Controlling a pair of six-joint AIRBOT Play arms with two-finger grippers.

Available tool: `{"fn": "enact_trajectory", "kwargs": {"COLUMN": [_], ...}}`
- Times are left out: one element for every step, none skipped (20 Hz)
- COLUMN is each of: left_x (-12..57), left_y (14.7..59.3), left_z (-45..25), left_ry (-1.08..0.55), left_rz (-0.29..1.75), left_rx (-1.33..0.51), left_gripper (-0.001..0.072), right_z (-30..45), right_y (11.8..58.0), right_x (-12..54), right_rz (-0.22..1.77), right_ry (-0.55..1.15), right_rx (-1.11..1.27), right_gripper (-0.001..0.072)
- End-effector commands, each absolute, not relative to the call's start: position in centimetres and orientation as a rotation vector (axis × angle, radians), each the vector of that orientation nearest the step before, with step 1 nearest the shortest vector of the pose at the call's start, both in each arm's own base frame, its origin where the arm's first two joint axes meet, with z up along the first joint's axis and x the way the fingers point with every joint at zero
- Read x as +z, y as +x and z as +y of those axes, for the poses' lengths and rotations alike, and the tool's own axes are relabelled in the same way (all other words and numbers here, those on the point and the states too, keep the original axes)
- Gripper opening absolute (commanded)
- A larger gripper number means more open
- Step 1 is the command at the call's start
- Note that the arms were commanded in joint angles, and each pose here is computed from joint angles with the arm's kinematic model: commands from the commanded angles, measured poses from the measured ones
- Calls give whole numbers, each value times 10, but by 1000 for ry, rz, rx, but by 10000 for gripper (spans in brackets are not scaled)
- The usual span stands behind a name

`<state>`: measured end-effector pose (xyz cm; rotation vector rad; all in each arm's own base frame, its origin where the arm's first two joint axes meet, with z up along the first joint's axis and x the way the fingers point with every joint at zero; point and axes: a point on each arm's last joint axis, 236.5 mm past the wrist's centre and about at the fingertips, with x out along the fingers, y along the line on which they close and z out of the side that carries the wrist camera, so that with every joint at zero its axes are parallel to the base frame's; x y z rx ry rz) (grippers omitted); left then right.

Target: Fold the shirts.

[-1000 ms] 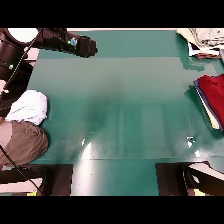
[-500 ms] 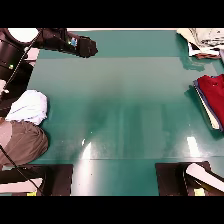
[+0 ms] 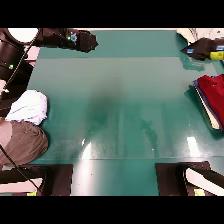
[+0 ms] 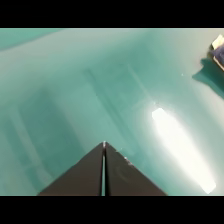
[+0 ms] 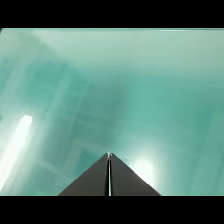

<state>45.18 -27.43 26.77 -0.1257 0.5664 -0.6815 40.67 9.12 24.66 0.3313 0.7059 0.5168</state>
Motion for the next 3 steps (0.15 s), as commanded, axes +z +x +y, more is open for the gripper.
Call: {"fn": "enact_trajectory", "kwargs": {"left_x": [275, 275, 275], "left_y": [457, 457, 457], "left_z": [-274, -274, -274], "left_ry": [-137, -137, -137], "left_rz": [530, 530, 530], "left_rx": [-674, -674, -674], "left_gripper": [23, 22, 23], "right_z": [119, 119, 119], "right_y": [401, 401, 401], "right_x": [249, 249, 249], "right_rz": [707, 707, 707], "right_ry": [304, 304, 305], "right_rx": [582, 582, 581], "right_gripper": [19, 19, 19]}}
